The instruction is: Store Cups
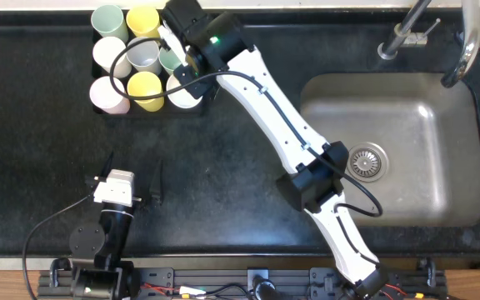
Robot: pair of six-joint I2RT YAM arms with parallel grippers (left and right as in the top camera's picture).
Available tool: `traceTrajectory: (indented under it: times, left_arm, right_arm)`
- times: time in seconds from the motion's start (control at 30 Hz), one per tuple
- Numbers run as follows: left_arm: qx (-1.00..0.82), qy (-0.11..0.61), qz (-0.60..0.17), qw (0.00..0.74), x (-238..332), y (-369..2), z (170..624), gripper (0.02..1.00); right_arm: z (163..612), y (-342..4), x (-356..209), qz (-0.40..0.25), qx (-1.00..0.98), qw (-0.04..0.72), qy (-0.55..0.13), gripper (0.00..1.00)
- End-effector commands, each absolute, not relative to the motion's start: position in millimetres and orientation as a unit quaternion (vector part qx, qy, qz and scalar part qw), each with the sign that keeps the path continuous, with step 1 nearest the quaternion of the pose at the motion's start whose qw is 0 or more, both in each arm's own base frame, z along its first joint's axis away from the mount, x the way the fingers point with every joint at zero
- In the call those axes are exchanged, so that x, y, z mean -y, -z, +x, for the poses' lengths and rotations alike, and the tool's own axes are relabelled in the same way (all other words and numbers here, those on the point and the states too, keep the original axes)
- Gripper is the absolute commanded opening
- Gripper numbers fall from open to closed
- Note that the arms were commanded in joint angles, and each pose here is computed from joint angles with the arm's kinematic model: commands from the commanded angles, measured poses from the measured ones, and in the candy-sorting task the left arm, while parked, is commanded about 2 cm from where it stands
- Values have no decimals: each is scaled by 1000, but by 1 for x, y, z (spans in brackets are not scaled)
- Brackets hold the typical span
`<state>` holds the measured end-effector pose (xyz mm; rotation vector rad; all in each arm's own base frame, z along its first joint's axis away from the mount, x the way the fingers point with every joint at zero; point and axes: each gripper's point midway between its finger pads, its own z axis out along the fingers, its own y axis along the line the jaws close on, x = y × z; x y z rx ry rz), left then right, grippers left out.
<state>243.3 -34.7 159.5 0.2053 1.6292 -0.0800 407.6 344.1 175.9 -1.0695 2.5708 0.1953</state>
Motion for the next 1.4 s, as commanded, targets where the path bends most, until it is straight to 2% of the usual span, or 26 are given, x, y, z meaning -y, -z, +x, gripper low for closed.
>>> traceTrajectory:
  times: [0.03, 1.03, 1.4]
  left_arm:
    - [-724, 42, 93, 682, 37, -159, 243, 998]
    - [-724, 42, 93, 682, 37, -159, 243, 998]
    - [-724, 42, 93, 682, 37, -159, 243, 998]
  right_arm:
    - [407, -177, -353, -382, -903, 180, -79, 45]
    - [416, -125, -357, -404, -901, 148, -55, 47]
    - [419, -119, -358, -405, -901, 147, -54, 45]
